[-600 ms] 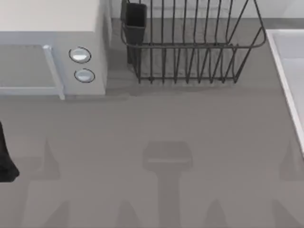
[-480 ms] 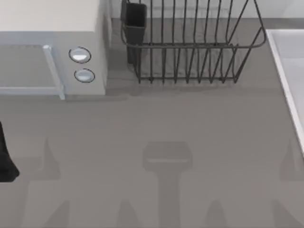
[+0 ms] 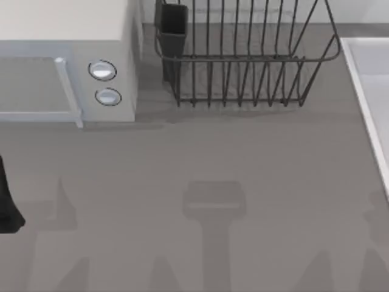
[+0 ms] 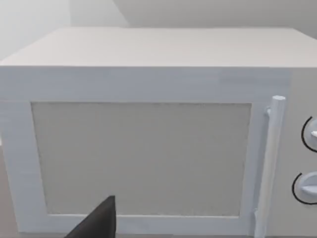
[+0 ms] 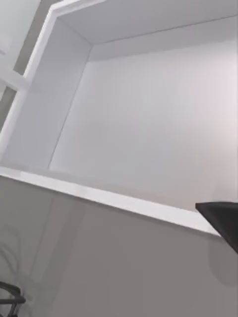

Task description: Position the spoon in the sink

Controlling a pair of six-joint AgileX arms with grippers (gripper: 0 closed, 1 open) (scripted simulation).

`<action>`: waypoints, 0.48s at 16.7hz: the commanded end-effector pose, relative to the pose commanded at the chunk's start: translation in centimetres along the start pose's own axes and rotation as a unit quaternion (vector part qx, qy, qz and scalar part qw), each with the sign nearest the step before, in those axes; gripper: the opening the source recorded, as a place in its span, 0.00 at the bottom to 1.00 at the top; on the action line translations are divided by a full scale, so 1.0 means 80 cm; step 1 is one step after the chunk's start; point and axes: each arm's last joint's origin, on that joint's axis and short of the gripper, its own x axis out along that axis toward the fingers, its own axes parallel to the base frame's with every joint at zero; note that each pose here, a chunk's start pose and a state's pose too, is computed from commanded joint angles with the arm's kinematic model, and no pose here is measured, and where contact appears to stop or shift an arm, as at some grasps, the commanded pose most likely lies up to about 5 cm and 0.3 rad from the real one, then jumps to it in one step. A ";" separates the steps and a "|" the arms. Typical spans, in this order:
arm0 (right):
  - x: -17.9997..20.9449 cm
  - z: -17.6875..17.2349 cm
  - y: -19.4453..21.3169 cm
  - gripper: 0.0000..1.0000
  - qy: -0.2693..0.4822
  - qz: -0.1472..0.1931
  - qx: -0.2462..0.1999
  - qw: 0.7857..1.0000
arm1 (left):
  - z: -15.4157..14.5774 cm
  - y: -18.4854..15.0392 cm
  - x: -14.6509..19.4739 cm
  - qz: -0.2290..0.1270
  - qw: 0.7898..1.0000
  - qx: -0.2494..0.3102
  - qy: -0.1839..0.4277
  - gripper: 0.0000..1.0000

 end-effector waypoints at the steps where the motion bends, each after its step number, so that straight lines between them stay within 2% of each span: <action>1: 0.004 0.004 -0.003 1.00 0.042 0.014 -0.043 0.998 | 0.000 0.000 0.000 0.000 1.000 0.000 0.000 1.00; 2: 0.008 0.007 -0.007 1.00 0.085 0.033 -0.087 0.992 | 0.000 0.000 0.000 0.000 1.000 0.000 0.000 1.00; 4: 0.019 0.013 -0.014 1.00 0.169 0.086 -0.177 0.966 | 0.000 0.000 0.000 0.000 1.000 0.000 0.000 1.00; 6: 0.032 0.017 -0.021 1.00 0.238 0.155 -0.255 0.924 | 0.000 0.000 0.000 0.000 1.000 0.000 0.000 1.00; 8: 0.046 0.021 -0.029 1.00 0.287 0.228 -0.315 0.875 | 0.000 0.000 0.000 0.000 1.000 0.000 0.000 1.00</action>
